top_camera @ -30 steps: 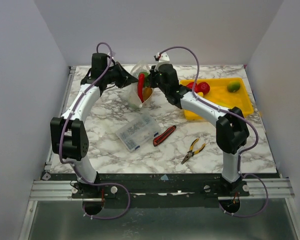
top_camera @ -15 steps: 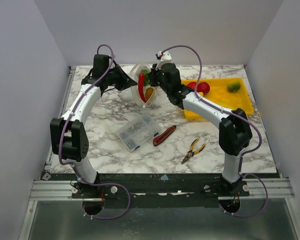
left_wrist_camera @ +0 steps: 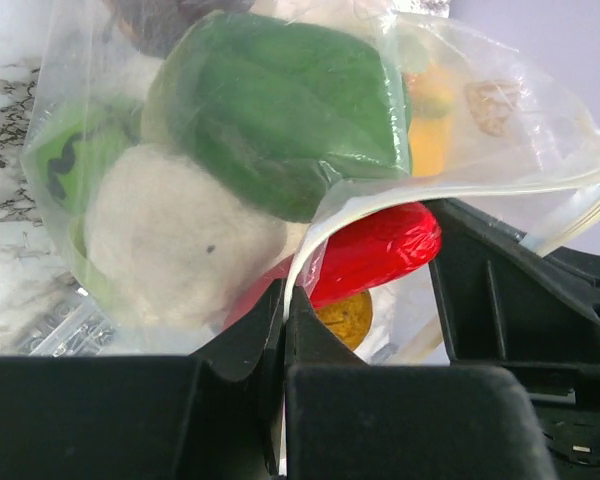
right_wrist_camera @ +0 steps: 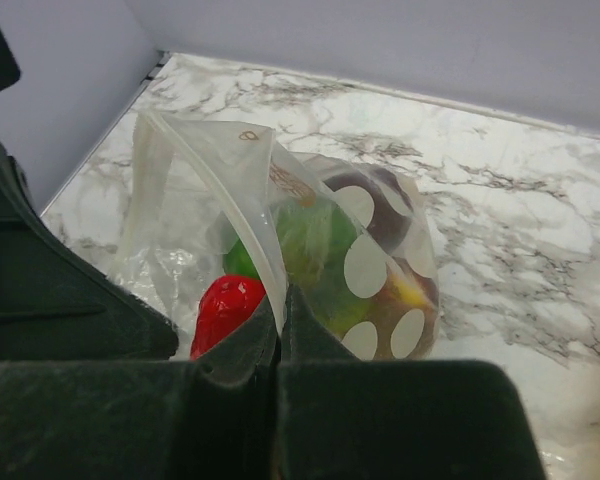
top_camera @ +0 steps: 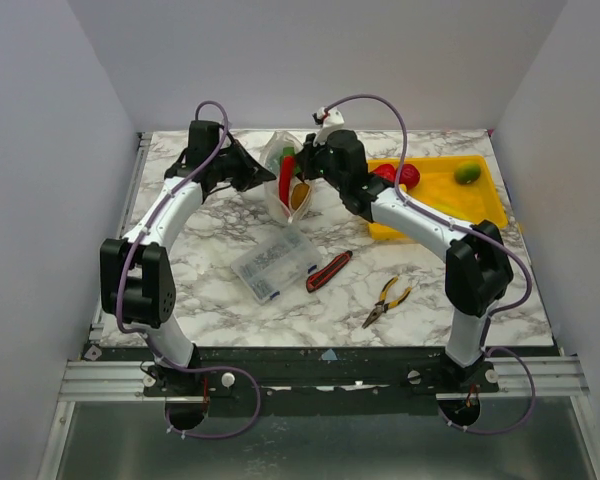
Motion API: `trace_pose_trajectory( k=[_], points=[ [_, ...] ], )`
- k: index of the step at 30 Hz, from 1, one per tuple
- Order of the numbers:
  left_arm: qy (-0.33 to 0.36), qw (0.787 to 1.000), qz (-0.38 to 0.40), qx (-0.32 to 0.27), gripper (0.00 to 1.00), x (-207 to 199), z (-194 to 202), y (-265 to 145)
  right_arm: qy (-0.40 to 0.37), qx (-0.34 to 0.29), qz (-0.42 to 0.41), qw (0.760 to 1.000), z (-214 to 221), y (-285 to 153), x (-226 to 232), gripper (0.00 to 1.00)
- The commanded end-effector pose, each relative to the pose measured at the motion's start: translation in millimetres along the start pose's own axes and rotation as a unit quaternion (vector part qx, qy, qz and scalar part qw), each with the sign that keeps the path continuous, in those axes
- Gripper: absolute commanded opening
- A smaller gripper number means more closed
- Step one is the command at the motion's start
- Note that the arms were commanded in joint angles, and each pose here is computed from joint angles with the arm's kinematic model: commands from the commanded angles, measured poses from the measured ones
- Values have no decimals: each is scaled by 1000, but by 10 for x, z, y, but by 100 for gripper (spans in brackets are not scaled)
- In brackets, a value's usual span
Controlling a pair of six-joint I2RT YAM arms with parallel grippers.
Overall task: Place the food in the zip-top bag and seal the zipper
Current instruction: Adjust the zipper food storage bag at the center of the board.
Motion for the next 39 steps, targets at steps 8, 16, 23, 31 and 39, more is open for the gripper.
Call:
trace_pose_trajectory(
  k=[8, 16, 23, 31, 39],
  points=[
    [-26, 995, 92, -35, 0, -267, 129, -290, 5, -1, -98, 995, -288, -134, 237, 0],
    [31, 993, 96, -69, 0, -539, 175, -674, -6, -38, -77, 996, -875, -68, 183, 0],
    [-57, 996, 73, -12, 0, -23, 276, -312, -1, 2, -139, 990, -466, 281, 386, 0],
    [-96, 989, 99, -60, 0, 68, 310, -451, 12, 28, -232, 972, -440, 128, 750, 1],
    [-146, 973, 157, -81, 0, -26, 380, -747, -9, 24, -267, 963, -554, 23, 867, 12]
  ],
)
Point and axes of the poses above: each gripper's point midway between its finger pads, its own y axis out along the fingers, its own x axis along the line the jaws close on, z = x × y, the point moved 5 cm from there along -y, back along the fingers, and after that the axes turned 13 degrees about -y, right-handed, at the moved point
